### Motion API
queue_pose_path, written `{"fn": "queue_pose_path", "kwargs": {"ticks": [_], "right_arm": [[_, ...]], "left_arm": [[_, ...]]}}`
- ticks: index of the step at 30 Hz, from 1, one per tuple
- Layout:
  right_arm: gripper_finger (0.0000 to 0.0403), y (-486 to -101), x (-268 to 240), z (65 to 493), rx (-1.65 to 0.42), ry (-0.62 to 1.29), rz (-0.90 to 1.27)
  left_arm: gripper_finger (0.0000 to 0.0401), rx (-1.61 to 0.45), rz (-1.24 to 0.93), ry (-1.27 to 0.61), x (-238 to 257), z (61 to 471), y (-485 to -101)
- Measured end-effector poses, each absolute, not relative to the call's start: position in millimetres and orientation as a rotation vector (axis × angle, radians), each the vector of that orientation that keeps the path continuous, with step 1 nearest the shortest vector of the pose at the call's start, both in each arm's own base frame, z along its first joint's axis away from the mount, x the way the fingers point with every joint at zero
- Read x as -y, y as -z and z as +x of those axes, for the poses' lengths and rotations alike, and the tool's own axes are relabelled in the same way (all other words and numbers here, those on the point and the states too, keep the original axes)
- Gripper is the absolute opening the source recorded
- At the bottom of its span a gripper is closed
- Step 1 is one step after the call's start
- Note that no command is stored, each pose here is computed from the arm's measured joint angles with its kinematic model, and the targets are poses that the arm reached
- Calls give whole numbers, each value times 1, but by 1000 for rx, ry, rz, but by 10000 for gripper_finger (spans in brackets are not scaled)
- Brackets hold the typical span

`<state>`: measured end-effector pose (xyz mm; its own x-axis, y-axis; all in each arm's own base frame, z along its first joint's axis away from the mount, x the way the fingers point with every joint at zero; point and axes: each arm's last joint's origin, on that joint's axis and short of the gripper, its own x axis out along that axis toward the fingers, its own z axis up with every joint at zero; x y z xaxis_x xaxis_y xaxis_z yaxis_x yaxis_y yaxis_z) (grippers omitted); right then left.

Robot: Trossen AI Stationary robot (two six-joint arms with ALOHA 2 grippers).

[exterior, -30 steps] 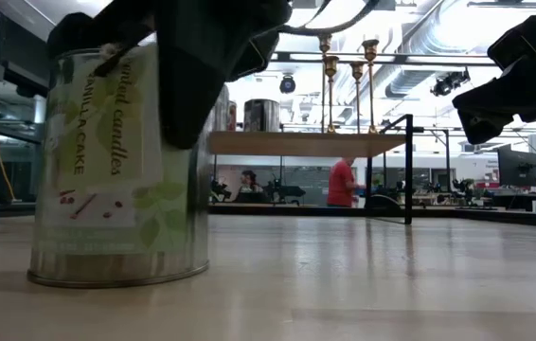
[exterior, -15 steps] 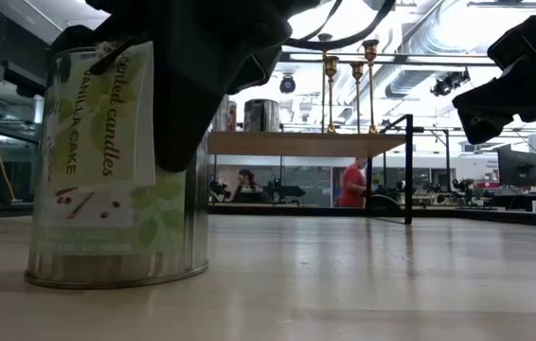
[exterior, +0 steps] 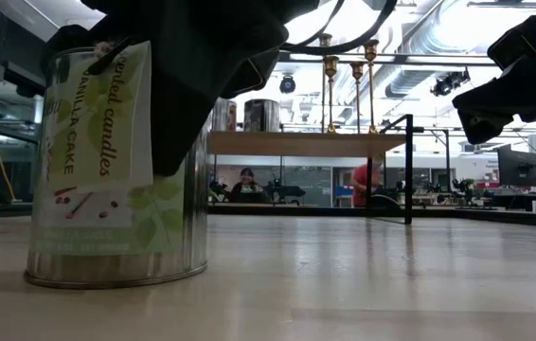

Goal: Pick & Place candle stick holders
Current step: Put the green scented candle on the shelf aligned with the other scented candle

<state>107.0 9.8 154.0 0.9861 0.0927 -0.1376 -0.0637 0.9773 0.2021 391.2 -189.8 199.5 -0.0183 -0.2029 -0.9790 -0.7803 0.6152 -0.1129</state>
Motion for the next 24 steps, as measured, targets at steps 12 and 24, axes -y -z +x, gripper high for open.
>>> {"fn": "queue_pose_path", "kwargs": {"ticks": [12, 24], "right_arm": [[4, -154, -10, 107, -147, -79, 199], [4, -154, -10, 107, -147, -79, 199]], "left_arm": [[352, -1539, -865, -588, 189, 392, -200], [352, -1464, -994, -593, 158, 410, -238]]}}
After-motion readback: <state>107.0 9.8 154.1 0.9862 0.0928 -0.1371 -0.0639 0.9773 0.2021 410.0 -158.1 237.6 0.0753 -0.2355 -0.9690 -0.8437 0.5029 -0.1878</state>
